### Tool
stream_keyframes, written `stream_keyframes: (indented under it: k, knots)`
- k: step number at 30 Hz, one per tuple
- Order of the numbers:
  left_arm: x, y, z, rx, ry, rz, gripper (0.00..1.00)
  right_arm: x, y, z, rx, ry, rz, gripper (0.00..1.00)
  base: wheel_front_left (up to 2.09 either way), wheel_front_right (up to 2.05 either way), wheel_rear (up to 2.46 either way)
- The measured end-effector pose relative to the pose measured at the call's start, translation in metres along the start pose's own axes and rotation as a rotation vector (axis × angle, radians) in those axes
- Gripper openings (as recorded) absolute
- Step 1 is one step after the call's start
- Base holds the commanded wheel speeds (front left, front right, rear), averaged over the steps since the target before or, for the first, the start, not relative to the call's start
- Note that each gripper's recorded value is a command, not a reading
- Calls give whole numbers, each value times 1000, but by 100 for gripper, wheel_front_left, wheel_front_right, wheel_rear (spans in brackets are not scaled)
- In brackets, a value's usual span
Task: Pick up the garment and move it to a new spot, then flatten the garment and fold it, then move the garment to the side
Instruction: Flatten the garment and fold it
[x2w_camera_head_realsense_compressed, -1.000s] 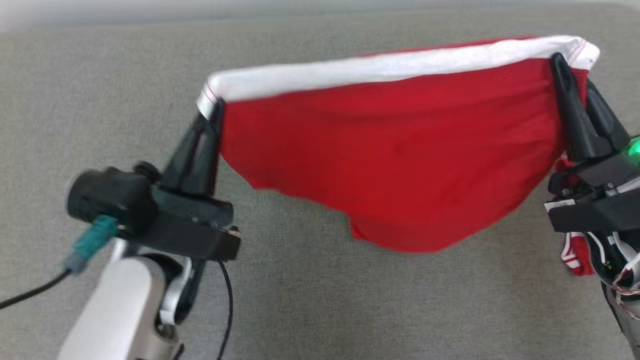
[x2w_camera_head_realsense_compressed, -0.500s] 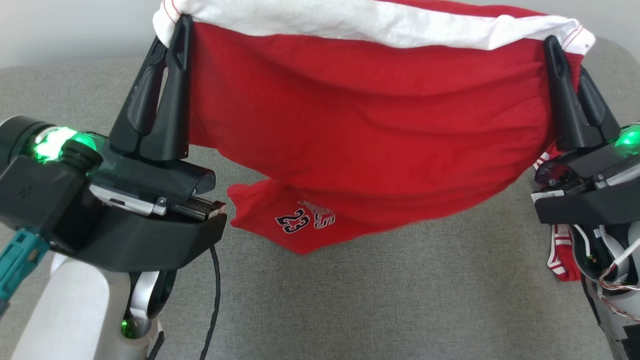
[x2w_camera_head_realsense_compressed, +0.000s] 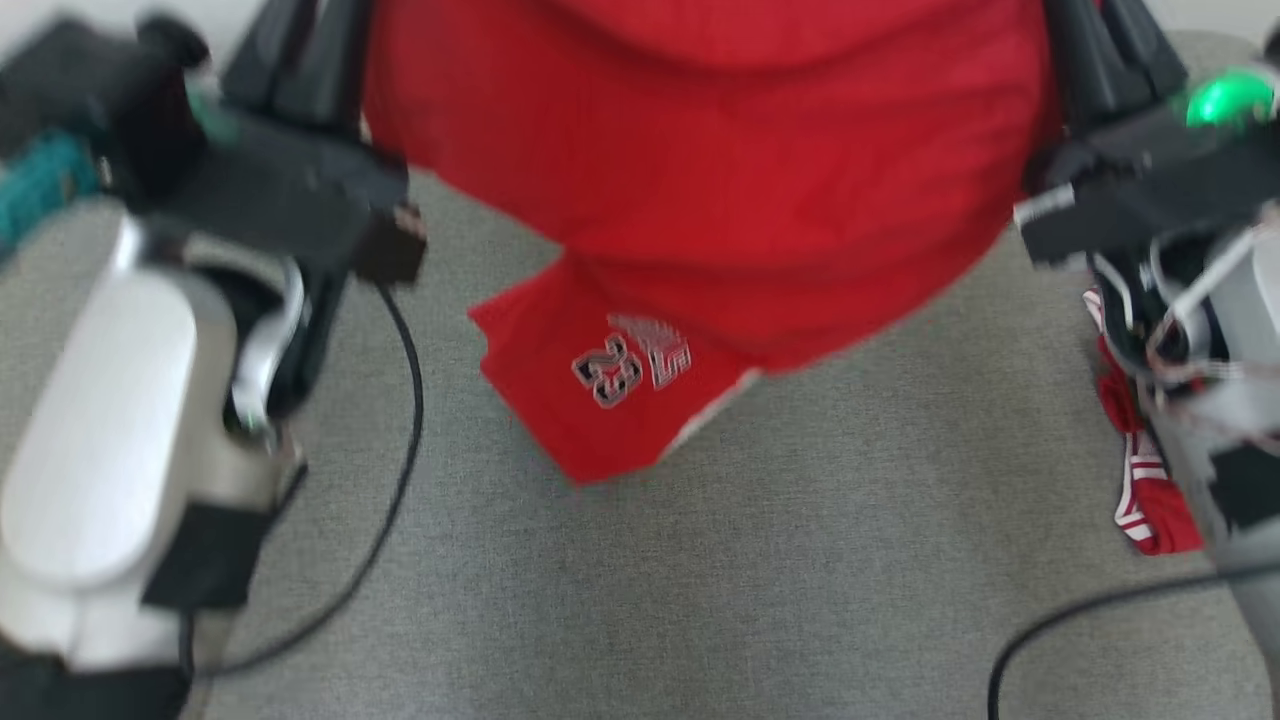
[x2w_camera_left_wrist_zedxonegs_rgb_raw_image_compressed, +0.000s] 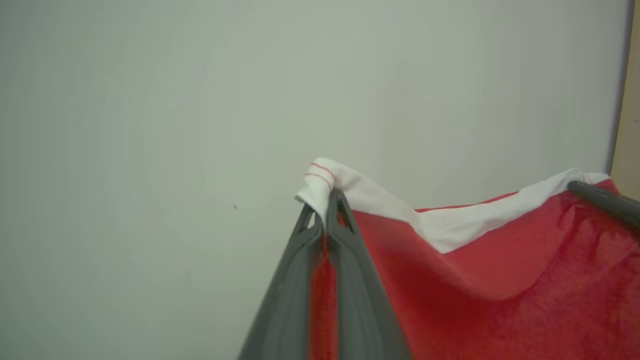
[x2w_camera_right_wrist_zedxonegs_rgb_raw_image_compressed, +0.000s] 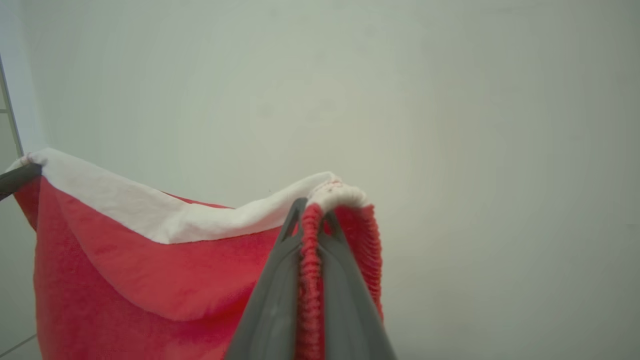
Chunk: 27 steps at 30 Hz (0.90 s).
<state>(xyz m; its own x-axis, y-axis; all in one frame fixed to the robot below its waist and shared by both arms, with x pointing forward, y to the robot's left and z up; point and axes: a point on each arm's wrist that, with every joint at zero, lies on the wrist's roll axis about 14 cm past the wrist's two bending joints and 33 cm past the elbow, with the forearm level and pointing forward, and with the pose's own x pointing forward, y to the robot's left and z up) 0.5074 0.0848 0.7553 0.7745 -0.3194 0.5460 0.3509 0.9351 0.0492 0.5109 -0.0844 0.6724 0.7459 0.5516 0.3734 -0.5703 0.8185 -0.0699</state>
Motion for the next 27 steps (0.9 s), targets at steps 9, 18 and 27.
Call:
stream_keyframes:
  k: [9,18,27]
  knots:
    - [61,31,-49,-11,171,24,0,58,-44,-18,1,65,-69,0,0,0,0]
    - [114,67,-33,70,125,102,0,106,-88,10,39,-15,-208,0,0,0,0]
    - [130,65,-45,89,141,82,0,118,-102,5,36,-13,-253,0,0,0,0]
